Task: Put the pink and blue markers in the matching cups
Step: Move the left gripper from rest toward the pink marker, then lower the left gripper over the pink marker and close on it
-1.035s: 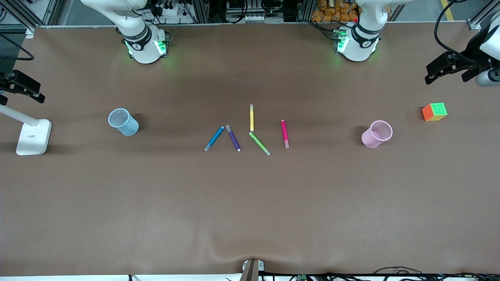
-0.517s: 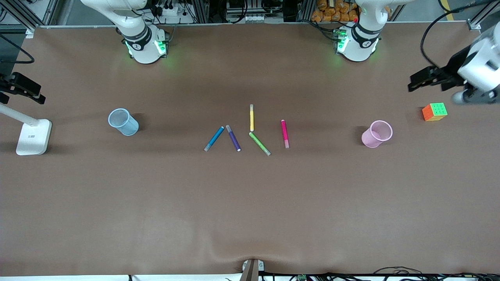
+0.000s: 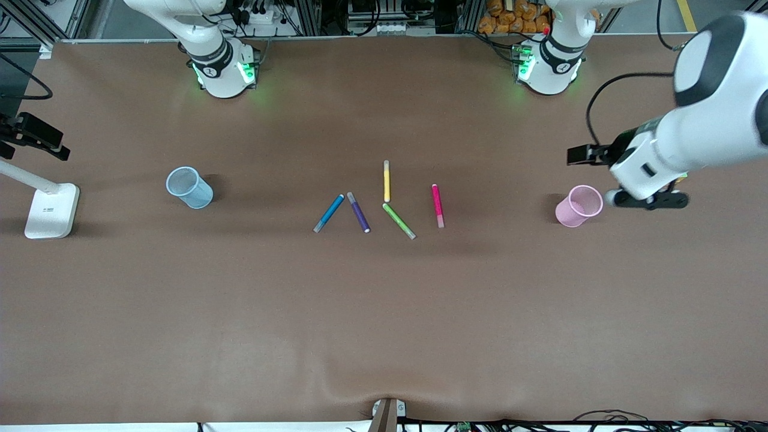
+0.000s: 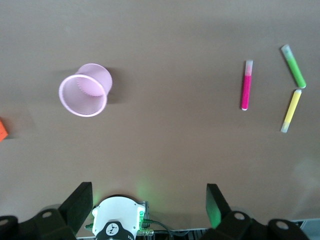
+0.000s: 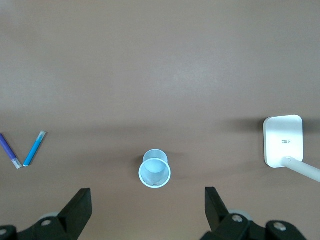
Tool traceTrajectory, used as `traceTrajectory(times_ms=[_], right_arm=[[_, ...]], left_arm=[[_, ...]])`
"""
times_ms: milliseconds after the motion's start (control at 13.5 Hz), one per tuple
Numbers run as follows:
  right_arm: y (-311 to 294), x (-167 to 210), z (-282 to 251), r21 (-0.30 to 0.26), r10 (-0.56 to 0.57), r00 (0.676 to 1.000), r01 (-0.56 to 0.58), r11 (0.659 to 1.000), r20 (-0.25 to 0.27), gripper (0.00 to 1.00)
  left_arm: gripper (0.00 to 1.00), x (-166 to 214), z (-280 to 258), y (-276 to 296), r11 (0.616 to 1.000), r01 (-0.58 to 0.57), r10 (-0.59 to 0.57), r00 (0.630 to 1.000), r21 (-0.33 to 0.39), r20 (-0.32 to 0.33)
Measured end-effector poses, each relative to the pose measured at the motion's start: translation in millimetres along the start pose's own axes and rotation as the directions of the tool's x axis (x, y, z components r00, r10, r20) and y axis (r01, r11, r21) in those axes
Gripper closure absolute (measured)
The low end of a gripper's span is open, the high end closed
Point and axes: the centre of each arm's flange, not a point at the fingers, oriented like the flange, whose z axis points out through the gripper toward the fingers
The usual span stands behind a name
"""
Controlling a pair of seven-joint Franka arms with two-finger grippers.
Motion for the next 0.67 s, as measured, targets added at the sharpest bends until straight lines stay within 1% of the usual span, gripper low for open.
traceTrajectory(times_ms=[296,517,665], right_arm=[[0.3,0.2,0.6,0.0,0.001,1.0,-0.001,1.0,0.002,0.0],[1.5,0.4,1.2,0.0,0.004,1.0,-0.004,1.0,0.003,0.0],[2.2,2.1,4.6,0.0,0.005,1.0,-0.005,1.0,0.01,0.0]], left_arm=[[0.0,28.8,48.2,26.7,0.999,-0.036,0.035,0.995,0.006,0.089],[0.0,43.3,80.0,54.5,0.998,-0.052,0.05,0.991,0.016,0.128],[0.0,49.6,97.8,72.3,0.998,-0.059,0.056,0.988,0.023,0.141]])
